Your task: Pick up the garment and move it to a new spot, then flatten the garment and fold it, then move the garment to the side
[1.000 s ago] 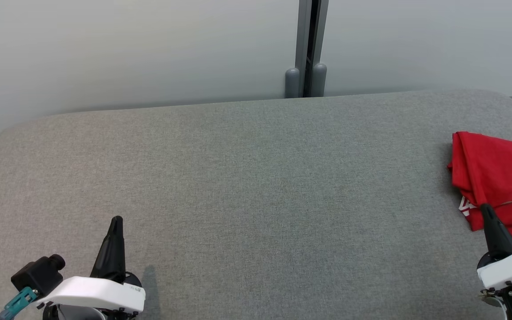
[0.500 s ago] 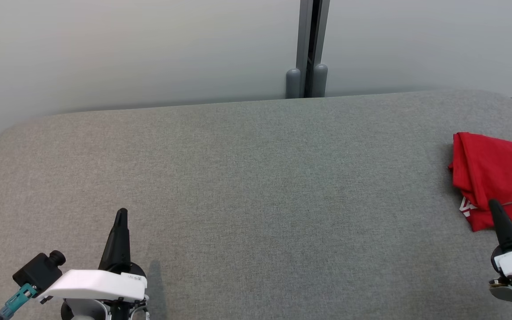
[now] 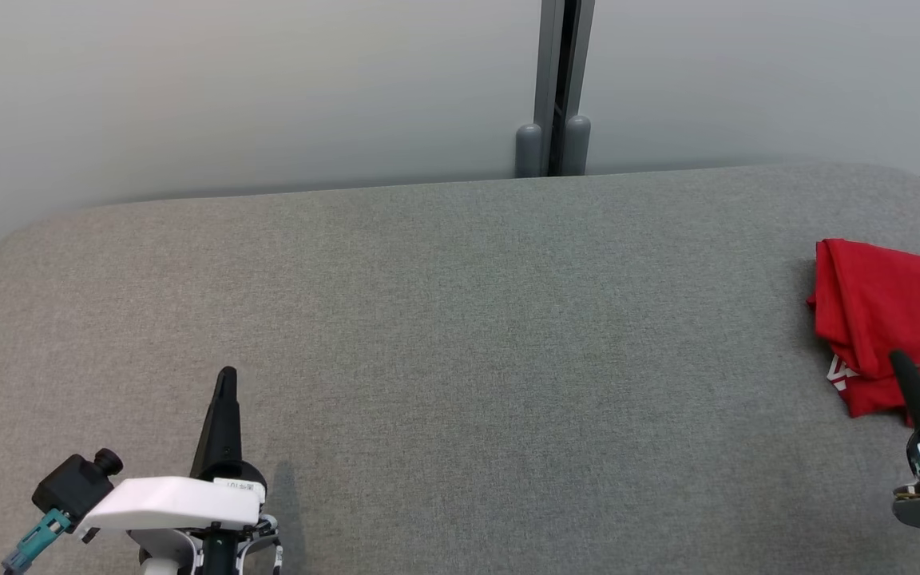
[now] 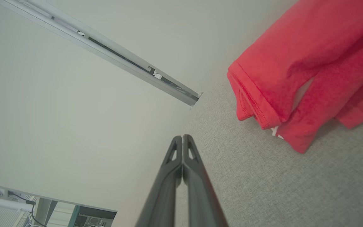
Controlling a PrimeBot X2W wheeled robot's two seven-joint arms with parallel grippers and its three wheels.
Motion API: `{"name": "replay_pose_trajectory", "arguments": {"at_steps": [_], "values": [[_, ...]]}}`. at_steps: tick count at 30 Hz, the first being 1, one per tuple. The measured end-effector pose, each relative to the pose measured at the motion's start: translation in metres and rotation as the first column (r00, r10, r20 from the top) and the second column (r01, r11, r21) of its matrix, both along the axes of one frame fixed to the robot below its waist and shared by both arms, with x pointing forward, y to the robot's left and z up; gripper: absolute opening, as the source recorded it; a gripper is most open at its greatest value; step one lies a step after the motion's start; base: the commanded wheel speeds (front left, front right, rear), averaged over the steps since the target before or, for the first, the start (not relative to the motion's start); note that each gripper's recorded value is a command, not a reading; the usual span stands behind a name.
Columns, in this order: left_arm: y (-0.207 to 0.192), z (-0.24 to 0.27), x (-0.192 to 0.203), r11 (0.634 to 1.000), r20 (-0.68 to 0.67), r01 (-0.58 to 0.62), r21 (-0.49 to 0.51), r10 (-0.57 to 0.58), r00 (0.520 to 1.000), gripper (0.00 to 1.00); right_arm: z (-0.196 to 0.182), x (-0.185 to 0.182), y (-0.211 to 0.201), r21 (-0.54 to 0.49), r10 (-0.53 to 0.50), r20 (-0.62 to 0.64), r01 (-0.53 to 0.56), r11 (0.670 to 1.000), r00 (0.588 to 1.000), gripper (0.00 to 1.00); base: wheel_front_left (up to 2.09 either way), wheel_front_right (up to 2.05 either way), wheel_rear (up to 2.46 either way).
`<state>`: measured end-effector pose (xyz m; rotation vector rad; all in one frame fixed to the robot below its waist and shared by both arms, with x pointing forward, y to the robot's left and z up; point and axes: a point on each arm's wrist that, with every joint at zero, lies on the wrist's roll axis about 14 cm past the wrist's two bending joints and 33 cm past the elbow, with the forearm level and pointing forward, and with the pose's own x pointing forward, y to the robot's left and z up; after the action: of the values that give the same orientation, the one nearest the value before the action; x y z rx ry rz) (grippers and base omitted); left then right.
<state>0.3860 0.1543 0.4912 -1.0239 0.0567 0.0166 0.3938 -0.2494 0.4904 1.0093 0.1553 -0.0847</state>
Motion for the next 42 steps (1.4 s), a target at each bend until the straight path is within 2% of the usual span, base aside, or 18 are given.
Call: {"name": "replay_pose_trajectory", "arguments": {"at_steps": [20, 42], "values": [[-0.006, 0.005, 0.007, 0.98, 0.013, -0.02, -0.199, 0.023, 1.0, 0.0, 0.005, 0.009, -0.007, 0.205, -0.008, 0.024, 0.003, 0.979, 1.0, 0.0, 0.0, 0.0, 0.0], [-0.012, 0.011, 0.013, 0.928, 0.023, -0.036, -0.371, 0.049, 0.999, 0.0, 0.015, 0.016, -0.014, 0.388, -0.021, 0.068, -0.007, 0.922, 0.997, 0.0, 0.0, 0.0, 0.0]]}}
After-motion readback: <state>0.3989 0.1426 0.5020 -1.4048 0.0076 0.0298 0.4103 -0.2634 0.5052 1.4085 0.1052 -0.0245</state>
